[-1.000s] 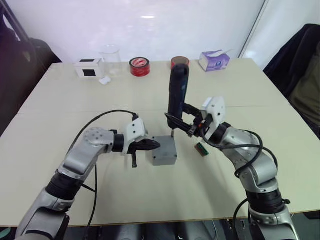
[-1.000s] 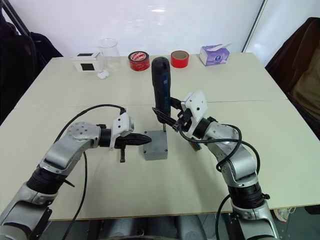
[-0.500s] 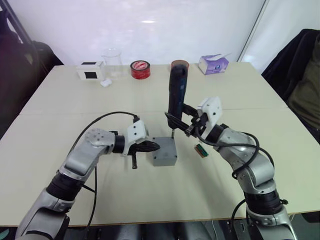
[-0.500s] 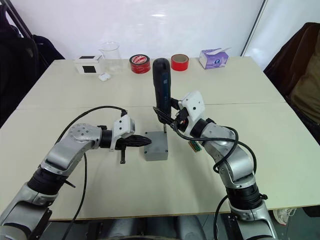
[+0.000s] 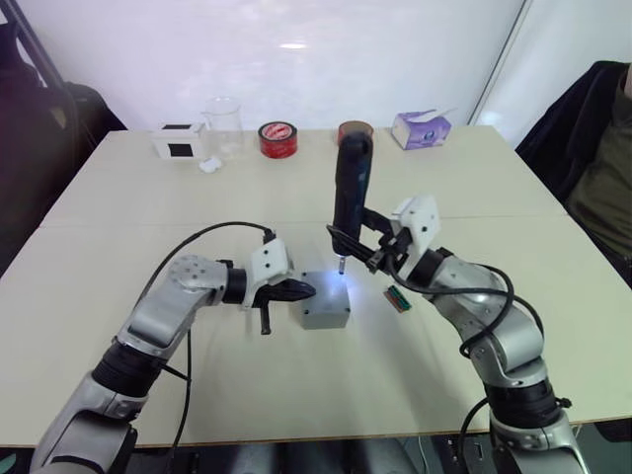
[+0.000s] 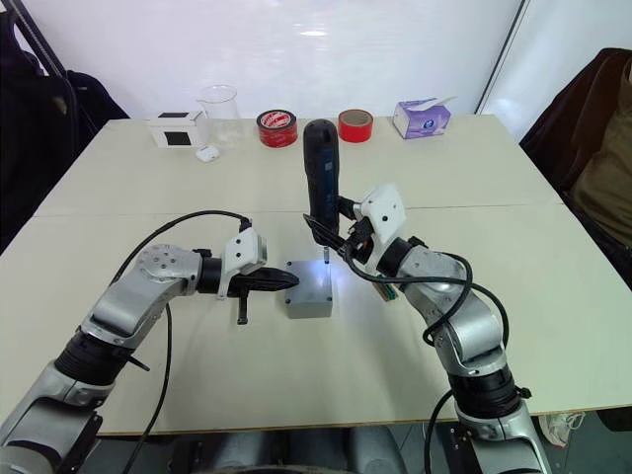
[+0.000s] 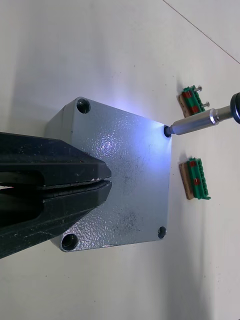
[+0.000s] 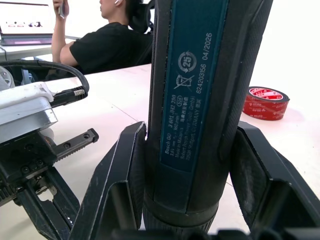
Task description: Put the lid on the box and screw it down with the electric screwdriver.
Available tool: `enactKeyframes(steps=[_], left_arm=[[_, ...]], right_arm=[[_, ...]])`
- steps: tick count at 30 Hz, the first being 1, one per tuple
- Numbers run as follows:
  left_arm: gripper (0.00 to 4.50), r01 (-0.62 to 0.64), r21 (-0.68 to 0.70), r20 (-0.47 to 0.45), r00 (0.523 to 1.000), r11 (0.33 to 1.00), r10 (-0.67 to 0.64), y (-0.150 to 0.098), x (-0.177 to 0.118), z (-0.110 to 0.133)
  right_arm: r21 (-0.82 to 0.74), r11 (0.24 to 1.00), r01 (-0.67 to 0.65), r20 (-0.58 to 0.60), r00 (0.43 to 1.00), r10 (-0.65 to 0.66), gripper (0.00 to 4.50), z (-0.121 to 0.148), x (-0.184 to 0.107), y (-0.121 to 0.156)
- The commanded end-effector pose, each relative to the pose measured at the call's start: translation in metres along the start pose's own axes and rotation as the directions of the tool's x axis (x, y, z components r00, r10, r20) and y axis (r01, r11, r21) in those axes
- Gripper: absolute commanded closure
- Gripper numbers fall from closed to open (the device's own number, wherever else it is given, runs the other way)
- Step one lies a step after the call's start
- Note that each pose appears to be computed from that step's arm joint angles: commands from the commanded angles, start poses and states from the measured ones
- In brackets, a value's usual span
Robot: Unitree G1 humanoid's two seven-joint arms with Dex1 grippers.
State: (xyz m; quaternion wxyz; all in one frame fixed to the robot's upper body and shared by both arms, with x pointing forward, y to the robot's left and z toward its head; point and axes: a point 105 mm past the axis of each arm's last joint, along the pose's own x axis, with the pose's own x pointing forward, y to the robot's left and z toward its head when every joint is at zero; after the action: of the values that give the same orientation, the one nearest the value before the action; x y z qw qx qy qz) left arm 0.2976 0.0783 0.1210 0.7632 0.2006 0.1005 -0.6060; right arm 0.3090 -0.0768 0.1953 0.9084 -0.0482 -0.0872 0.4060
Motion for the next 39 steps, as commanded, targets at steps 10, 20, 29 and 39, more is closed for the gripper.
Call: enactKeyframes(steps=[10,20,29,39], left_arm=[[4.50,0.043,-0.011,0.161,0.986,0.999,-0.041,-0.005,-0.006,0.041],[4.50,0.054,0.101,0.212,0.974,0.993,-0.075,-0.017,-0.037,0.078],[4.50,0.022,0.101,0.243,0.969,0.995,-0.046,-0.019,-0.045,0.087],[4.50,0.016,0.111,0.262,0.964,0.994,-0.045,-0.026,-0.046,0.097]], right_arm=[[0.128,0.991,0.042,0.133,0.989,-0.059,2.71,0.089,-0.022,-0.042],[0.201,0.938,0.283,-0.440,0.882,-0.172,2.71,0.048,-0.071,-0.094],[0.116,0.826,0.551,-0.832,0.508,-0.222,2.71,-0.020,-0.122,-0.125],[0.100,0.790,0.605,-0.913,0.371,-0.169,2.71,-0.062,-0.133,-0.132]])
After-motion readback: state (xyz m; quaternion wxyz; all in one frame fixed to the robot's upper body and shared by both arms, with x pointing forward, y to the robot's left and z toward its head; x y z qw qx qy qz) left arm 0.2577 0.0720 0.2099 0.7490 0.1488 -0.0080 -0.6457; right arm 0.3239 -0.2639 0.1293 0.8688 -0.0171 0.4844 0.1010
